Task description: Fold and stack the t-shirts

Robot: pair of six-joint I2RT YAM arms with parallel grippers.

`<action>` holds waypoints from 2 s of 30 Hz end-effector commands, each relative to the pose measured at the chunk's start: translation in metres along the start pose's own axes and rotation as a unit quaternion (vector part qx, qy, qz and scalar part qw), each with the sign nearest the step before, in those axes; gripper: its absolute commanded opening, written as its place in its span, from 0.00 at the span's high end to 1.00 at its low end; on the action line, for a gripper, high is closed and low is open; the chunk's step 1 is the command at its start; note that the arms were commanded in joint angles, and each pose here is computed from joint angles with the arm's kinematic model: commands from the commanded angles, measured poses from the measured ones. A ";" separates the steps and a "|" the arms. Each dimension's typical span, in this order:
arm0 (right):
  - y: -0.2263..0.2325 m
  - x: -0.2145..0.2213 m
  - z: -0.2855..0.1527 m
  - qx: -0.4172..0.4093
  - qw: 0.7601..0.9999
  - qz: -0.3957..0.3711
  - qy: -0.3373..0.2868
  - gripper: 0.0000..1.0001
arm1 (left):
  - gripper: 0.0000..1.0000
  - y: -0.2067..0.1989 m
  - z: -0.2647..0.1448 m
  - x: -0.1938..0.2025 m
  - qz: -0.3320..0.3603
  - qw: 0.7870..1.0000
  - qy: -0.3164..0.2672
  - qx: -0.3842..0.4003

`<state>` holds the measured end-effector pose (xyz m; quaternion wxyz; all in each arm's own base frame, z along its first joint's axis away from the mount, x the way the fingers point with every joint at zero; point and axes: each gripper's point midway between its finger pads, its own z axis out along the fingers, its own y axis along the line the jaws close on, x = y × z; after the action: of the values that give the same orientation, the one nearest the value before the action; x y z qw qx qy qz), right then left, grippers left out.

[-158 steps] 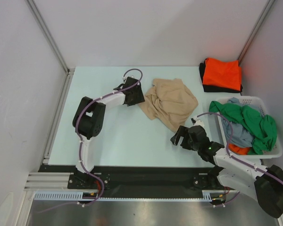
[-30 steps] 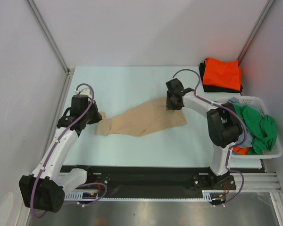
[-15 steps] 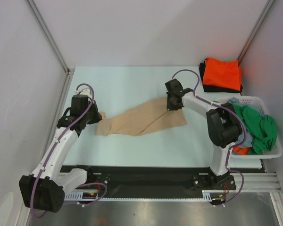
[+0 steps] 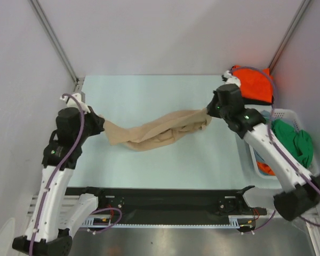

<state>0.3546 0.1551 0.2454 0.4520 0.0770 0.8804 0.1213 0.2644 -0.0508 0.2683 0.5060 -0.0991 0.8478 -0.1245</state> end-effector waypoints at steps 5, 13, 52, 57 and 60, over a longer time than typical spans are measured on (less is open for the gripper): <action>-0.031 -0.048 -0.128 -0.014 0.989 0.065 -0.134 1.00 | 1.00 -0.027 -0.123 -0.103 -0.026 0.983 -0.177 0.041; -0.050 -0.093 -0.260 -0.075 0.955 0.109 -0.264 1.00 | 1.00 -0.053 -0.236 -0.168 -0.035 0.949 -0.297 0.100; -0.097 -0.102 0.213 0.134 0.988 0.065 -0.029 0.79 | 0.40 -0.013 0.352 -0.088 -0.061 0.986 0.145 0.049; -0.100 -0.099 0.238 0.152 0.987 0.052 0.012 0.46 | 0.12 -0.007 0.356 -0.088 -0.089 0.990 0.101 0.051; -0.096 -0.095 0.213 0.152 0.987 0.052 0.003 0.40 | 0.09 -0.016 0.334 -0.100 -0.073 0.992 0.095 0.047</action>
<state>0.5942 0.0673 0.1012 0.3774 0.1916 0.9060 -0.0056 0.5951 -0.0558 0.0699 0.2897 -0.1599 0.9274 -0.1744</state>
